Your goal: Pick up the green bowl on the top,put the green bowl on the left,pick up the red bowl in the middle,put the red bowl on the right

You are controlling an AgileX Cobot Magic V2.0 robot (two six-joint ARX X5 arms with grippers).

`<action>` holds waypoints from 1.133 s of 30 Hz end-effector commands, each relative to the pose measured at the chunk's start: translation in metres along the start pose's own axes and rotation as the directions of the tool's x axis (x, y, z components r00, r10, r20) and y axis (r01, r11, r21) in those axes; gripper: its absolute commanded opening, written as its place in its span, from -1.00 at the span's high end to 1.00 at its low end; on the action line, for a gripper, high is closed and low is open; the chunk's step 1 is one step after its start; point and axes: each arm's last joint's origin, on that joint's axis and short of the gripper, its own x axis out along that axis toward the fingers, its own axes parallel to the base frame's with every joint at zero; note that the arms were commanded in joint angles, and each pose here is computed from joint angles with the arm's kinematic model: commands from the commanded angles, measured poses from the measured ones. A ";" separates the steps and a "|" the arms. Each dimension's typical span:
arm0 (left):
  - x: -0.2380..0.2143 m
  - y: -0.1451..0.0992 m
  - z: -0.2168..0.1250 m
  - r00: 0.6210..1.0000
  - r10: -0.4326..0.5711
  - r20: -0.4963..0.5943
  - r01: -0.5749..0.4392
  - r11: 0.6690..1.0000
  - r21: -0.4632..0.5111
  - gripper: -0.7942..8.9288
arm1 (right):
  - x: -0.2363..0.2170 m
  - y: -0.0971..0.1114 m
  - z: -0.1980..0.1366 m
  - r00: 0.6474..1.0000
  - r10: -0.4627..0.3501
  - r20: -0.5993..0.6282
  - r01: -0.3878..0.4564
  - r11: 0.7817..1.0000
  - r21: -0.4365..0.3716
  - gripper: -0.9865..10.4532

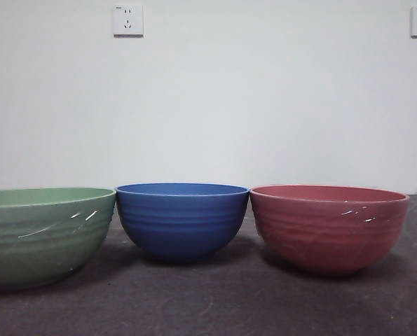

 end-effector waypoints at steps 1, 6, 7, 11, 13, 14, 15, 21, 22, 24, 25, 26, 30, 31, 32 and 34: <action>0.001 0.000 -0.005 1.000 0.003 -0.013 -0.003 1.000 -0.012 0.84 | 0.003 -0.004 -0.033 1.000 0.014 0.000 -0.014 1.000 -0.015 0.86; 0.001 0.000 -0.005 1.000 0.003 -0.013 -0.003 1.000 -0.012 0.84 | 0.009 -0.009 -0.079 0.999 -0.007 0.036 0.006 1.000 0.027 0.86; 0.001 0.000 -0.005 1.000 0.003 -0.013 -0.003 1.000 -0.012 0.84 | 0.010 -0.010 -0.085 0.999 -0.011 0.038 0.010 0.999 0.034 0.86; 0.001 0.000 -0.005 1.000 0.003 -0.013 -0.003 1.000 -0.012 0.84 | 0.014 -0.009 -0.106 0.999 -0.014 0.032 0.013 0.999 0.040 0.86; 0.001 0.000 -0.005 1.000 0.004 -0.013 -0.004 1.000 -0.012 0.84 | 0.014 -0.009 -0.112 1.000 -0.013 0.009 0.012 0.999 0.052 0.86; 0.001 0.000 -0.005 1.000 0.004 -0.013 -0.004 1.000 -0.012 0.84 | 0.013 -0.009 -0.112 1.000 -0.013 0.008 0.012 0.998 0.054 0.86; 0.001 0.000 -0.005 1.000 0.004 -0.013 -0.004 1.000 -0.012 0.84 | 0.013 -0.009 -0.111 1.000 -0.012 0.013 0.011 0.999 0.054 0.86; 0.001 0.000 -0.005 1.000 0.003 -0.013 -0.003 1.000 -0.012 0.84 | 0.014 -0.009 -0.112 1.000 -0.018 0.009 0.017 0.998 0.059 0.86; 0.001 0.000 -0.005 1.000 0.003 -0.013 -0.003 1.000 -0.012 0.84 | 0.014 -0.009 -0.112 1.000 -0.018 0.009 0.017 0.998 0.059 0.86; 0.001 0.000 -0.005 1.000 0.004 -0.013 -0.004 1.000 -0.012 0.84 | 0.014 -0.009 -0.112 1.000 -0.017 0.009 0.017 0.998 0.059 0.86; 0.001 0.000 -0.005 1.000 0.004 -0.013 -0.004 1.000 -0.012 0.84 | 0.014 -0.009 -0.112 1.000 -0.018 0.009 0.017 0.998 0.059 0.86; 0.001 0.000 -0.005 1.000 0.004 -0.013 -0.004 1.000 -0.012 0.84 | 0.014 -0.009 -0.112 1.000 -0.018 0.009 0.017 0.998 0.059 0.86; 0.001 0.000 -0.005 1.000 0.004 -0.013 -0.004 1.000 -0.012 0.84 | 0.014 -0.009 -0.112 1.000 -0.017 0.009 0.017 0.998 0.059 0.86; 0.001 0.000 -0.005 1.000 0.004 -0.013 -0.004 1.000 -0.012 0.84 | 0.014 -0.009 -0.112 1.000 -0.018 0.009 0.017 0.998 0.059 0.86; 0.001 0.000 -0.005 1.000 0.004 -0.013 -0.004 1.000 -0.012 0.84 | 0.014 -0.009 -0.112 1.000 -0.018 0.009 0.017 0.998 0.059 0.86; 0.001 0.000 -0.005 1.000 0.004 -0.013 -0.004 1.000 -0.012 0.84 | 0.014 -0.009 -0.112 1.000 -0.017 0.009 0.017 0.998 0.059 0.86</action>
